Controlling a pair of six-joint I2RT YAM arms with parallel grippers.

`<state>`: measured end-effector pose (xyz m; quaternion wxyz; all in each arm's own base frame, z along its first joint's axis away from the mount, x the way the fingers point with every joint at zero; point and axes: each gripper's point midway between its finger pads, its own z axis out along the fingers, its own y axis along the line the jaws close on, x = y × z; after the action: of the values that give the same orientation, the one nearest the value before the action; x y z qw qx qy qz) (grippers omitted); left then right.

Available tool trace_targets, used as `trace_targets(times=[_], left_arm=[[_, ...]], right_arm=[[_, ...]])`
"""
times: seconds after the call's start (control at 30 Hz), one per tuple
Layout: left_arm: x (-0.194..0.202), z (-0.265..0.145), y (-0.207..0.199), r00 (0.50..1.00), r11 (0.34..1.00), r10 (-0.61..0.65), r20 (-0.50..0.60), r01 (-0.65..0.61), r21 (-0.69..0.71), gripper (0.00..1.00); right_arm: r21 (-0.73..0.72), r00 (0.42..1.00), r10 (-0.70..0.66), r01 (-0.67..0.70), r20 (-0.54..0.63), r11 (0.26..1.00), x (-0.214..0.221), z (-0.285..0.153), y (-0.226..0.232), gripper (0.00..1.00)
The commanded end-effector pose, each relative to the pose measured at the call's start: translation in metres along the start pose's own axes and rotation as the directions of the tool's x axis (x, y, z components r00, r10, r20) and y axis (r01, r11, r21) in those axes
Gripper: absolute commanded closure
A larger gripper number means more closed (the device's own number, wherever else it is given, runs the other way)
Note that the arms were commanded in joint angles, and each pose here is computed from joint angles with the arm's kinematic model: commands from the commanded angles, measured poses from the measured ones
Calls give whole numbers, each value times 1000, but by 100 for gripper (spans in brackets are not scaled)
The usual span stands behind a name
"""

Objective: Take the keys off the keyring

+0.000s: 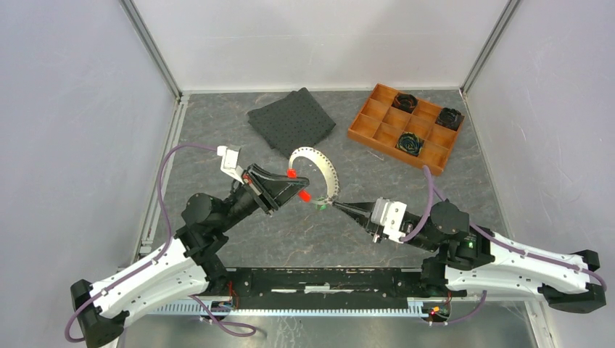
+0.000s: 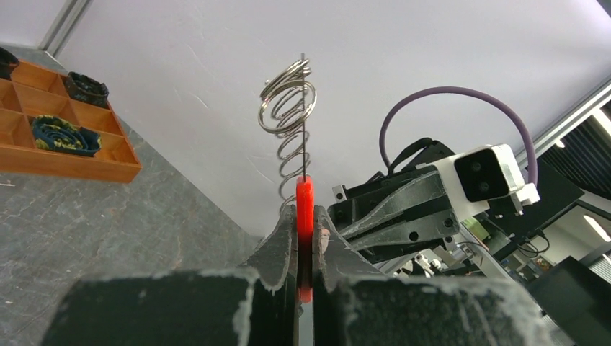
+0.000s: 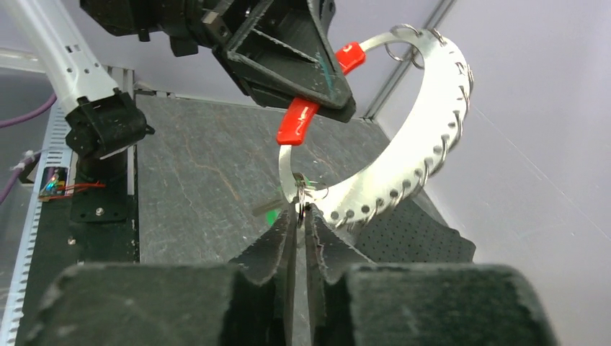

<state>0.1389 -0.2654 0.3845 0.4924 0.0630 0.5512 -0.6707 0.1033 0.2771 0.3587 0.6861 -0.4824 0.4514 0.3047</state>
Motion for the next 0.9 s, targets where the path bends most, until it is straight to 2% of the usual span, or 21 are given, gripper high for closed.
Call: trace_targets(times=[0.0, 0.1, 0.2, 0.53, 0.73, 0.87], left_arm=[[-1, -3, -2, 999, 999, 28, 14, -29, 23, 98], [-4, -3, -6, 999, 998, 42, 22, -43, 43, 98], [-5, -5, -9, 998, 997, 57, 27, -58, 55, 98], [-3, -6, -8, 992, 990, 120, 26, -122, 66, 98], [-2, -6, -8, 986, 984, 162, 21, -164, 75, 98], [-2, -7, -6, 983, 981, 181, 22, -182, 69, 98]], right_arm=[[-72, 999, -28, 30, 34, 997, -11, 1, 9, 83], [-107, 1000, -26, 28, 15, 994, -5, 0, 17, 73], [-136, 1000, -24, 22, -11, 991, 0, 1, 22, 70], [-152, 998, -18, 9, -57, 988, 1, 1, 23, 67], [-15, 999, 35, -35, -29, 999, -16, -3, -5, 72], [16, 998, 64, -64, -28, 998, -21, -3, -11, 72]])
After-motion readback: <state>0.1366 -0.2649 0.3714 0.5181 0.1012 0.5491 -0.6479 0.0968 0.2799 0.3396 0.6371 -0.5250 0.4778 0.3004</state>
